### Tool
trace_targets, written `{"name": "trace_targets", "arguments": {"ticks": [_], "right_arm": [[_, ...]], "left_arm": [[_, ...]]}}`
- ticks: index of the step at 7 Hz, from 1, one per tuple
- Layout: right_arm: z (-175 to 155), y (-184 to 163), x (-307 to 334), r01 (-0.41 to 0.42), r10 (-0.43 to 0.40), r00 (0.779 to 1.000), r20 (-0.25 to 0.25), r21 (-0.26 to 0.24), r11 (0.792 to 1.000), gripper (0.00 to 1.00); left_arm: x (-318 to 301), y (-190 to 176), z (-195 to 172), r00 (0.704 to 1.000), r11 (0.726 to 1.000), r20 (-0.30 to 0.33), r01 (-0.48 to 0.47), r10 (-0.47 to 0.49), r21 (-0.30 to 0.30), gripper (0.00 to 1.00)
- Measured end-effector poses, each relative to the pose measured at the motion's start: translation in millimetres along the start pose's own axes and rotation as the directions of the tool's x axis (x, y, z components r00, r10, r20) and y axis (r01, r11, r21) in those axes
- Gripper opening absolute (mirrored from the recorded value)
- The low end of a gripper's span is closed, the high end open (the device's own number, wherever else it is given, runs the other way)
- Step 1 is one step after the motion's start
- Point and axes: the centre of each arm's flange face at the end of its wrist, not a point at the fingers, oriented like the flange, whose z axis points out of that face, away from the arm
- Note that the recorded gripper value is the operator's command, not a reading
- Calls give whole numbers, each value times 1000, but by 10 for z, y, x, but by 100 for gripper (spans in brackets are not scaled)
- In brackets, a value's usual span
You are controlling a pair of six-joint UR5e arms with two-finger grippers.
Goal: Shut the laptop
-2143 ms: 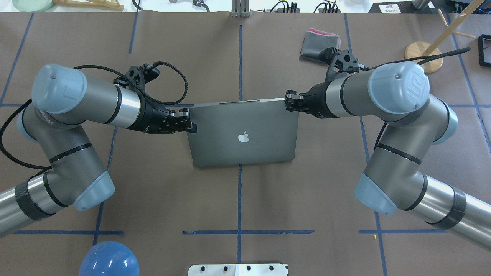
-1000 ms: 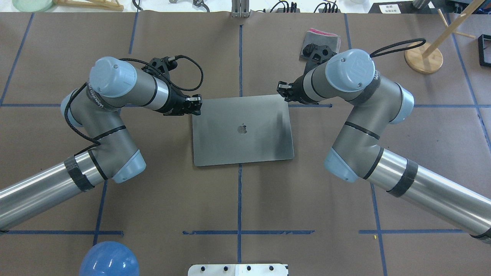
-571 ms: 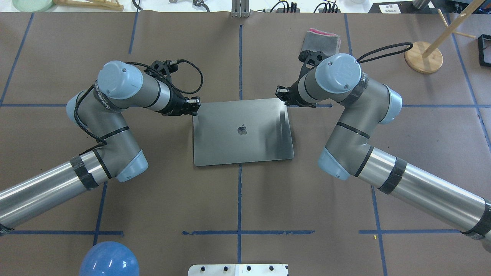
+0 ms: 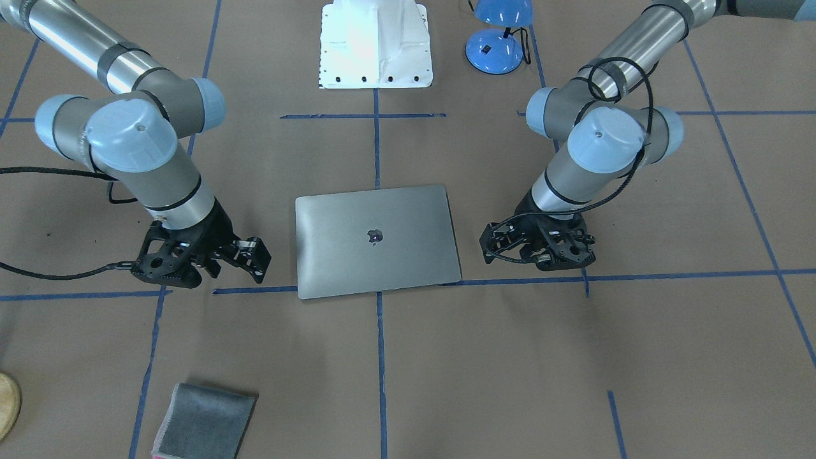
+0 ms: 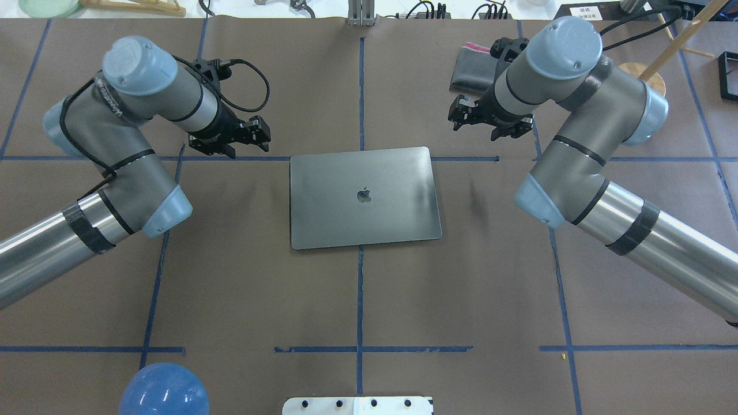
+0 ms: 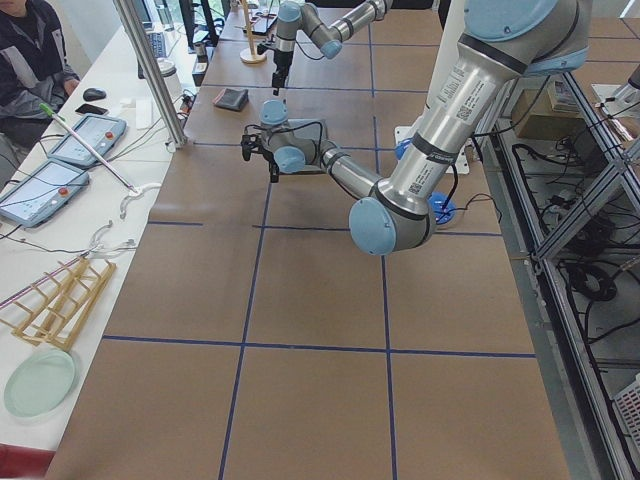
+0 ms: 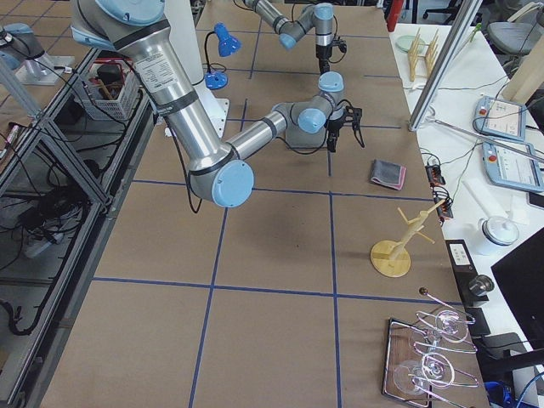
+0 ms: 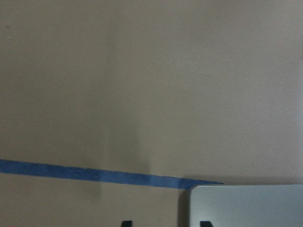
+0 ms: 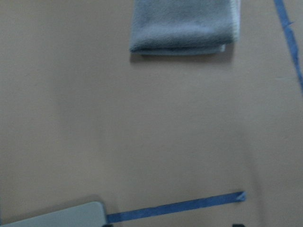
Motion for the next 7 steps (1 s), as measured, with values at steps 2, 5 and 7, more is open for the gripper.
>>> {"name": "trace_targets", "arguments": {"ticks": [2, 5, 7], "right_arm": [[-494, -367, 873, 127, -131, 990, -58, -56, 990, 99], [-1033, -685, 2903, 311, -320, 945, -69, -123, 943, 99], [-1281, -497, 4213, 377, -389, 920, -55, -153, 913, 99]], "left_arm": [[-661, -178, -716, 970, 983, 158, -175, 182, -58, 100], [-2717, -348, -1522, 897, 919, 209, -361, 388, -156, 100], [-4050, -205, -1984, 926, 937, 174, -309, 335, -162, 100]]}}
